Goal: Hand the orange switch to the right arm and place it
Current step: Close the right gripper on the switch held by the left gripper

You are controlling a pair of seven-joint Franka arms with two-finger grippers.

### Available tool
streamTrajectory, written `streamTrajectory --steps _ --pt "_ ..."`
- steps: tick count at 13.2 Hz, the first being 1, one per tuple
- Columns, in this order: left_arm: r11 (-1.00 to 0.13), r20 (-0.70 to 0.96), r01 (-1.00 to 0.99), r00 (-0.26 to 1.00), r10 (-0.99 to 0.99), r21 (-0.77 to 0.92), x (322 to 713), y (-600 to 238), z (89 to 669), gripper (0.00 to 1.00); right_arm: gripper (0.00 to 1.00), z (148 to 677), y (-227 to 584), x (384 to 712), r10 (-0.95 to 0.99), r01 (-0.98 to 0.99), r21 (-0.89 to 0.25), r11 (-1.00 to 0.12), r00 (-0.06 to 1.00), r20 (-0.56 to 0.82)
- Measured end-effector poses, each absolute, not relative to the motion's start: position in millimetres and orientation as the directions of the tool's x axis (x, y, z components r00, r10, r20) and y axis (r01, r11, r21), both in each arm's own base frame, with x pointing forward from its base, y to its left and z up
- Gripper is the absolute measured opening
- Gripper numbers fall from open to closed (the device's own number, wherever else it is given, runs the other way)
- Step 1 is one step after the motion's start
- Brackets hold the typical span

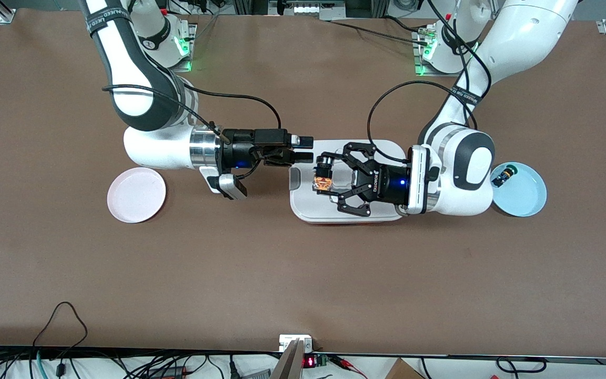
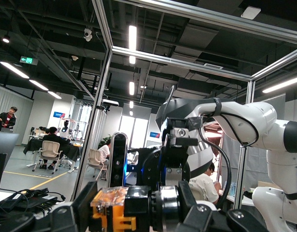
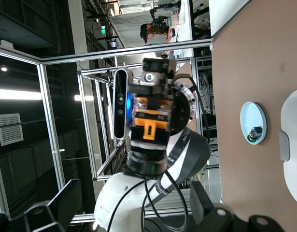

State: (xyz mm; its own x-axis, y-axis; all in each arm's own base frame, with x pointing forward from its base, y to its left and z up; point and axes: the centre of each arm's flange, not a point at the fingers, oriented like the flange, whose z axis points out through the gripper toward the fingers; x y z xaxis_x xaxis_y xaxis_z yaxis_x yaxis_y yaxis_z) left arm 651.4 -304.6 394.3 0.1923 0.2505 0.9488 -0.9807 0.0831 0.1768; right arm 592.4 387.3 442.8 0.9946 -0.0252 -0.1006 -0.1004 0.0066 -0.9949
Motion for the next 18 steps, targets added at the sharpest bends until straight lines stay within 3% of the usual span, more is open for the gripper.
streamTrajectory --steps 13,16,18 --pt "0.101 0.951 -0.978 0.2 0.237 0.181 646 -314 389 0.72 0.98 424 397 615 -0.03 -0.089 -0.996 -0.003 0.996 -0.089" --pt "0.103 0.951 -0.978 0.201 0.237 0.181 646 -314 389 0.72 0.94 423 398 616 -0.03 -0.086 -0.996 -0.002 0.996 -0.086" --pt "0.103 0.951 -0.978 0.201 0.237 0.181 646 -314 389 0.72 0.78 424 397 617 -0.031 -0.076 -0.997 -0.002 0.997 -0.076"
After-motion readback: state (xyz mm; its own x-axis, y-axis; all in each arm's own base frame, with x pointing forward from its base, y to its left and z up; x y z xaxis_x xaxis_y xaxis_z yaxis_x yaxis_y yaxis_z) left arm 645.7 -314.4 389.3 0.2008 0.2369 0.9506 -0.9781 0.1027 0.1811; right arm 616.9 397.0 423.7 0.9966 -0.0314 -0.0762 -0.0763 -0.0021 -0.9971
